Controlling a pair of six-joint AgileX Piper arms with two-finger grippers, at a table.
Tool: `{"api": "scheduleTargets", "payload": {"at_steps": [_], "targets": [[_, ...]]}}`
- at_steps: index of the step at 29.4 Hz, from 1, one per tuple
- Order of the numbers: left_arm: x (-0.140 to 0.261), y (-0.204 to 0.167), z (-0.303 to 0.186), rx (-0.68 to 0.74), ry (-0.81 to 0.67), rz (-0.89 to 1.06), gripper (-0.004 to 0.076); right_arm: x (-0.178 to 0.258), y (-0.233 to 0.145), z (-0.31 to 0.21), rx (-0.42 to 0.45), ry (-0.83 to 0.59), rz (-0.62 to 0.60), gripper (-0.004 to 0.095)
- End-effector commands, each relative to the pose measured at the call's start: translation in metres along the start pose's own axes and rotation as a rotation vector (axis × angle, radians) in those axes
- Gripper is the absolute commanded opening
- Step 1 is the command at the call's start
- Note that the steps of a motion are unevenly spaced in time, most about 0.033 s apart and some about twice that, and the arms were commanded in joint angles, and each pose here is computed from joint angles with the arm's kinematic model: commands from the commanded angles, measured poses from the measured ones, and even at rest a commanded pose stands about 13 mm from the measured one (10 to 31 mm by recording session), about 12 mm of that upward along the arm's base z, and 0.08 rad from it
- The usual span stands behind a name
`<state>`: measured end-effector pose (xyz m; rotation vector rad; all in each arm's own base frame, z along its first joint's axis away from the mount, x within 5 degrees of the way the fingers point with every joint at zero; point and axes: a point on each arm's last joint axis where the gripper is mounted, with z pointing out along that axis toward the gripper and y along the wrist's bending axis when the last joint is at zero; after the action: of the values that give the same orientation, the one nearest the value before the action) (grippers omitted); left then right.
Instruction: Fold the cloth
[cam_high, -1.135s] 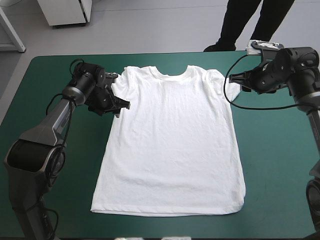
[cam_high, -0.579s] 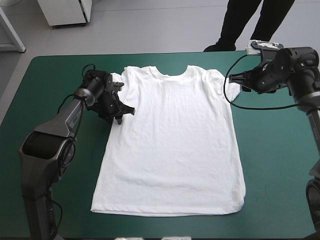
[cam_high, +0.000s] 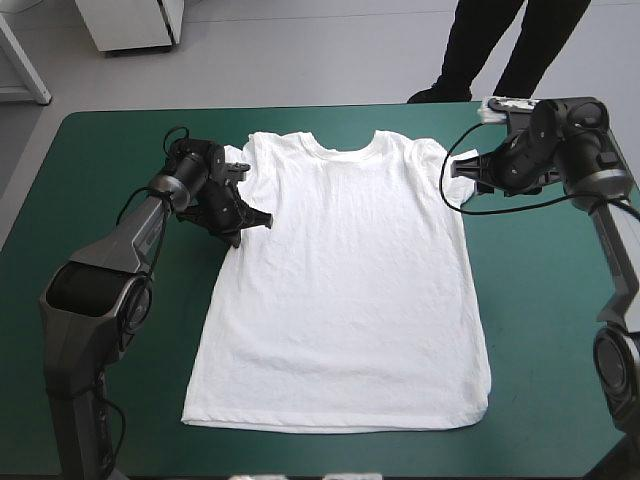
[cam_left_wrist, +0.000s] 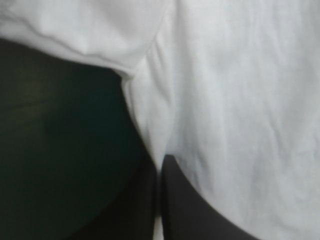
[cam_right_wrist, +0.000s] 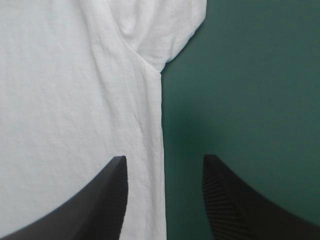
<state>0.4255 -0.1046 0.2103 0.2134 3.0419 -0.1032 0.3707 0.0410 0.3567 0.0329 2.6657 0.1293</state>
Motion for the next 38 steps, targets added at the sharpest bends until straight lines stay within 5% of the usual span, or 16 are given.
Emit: {"api": "scheduleTargets", "payload": {"at_steps": [1, 30, 33, 37, 38], "targets": [[-0.002, -0.003, -0.007, 0.015, -0.041, 0.000, -0.0010, -0.008, 0.000, -0.002, -0.006, -0.046, -0.013, 0.0443], [-0.003, -0.007, -0.007, 0.055, -0.056, 0.000, -0.0010, 0.007, 0.022, 0.138, -0.015, 0.243, -0.020, 0.0383], [-0.003, -0.007, -0.007, 0.058, -0.056, 0.006, -0.0010, 0.010, 0.021, 0.142, -0.010, 0.262, -0.018, 0.0294], [-0.003, -0.008, -0.010, 0.063, -0.062, 0.005, -0.0010, 0.012, 0.019, 0.143, 0.002, 0.275, -0.027, -0.0020], [-0.003, -0.008, -0.012, 0.064, -0.067, 0.005, -0.0010, 0.012, 0.020, 0.141, 0.001, 0.275, -0.027, -0.0010]]}}
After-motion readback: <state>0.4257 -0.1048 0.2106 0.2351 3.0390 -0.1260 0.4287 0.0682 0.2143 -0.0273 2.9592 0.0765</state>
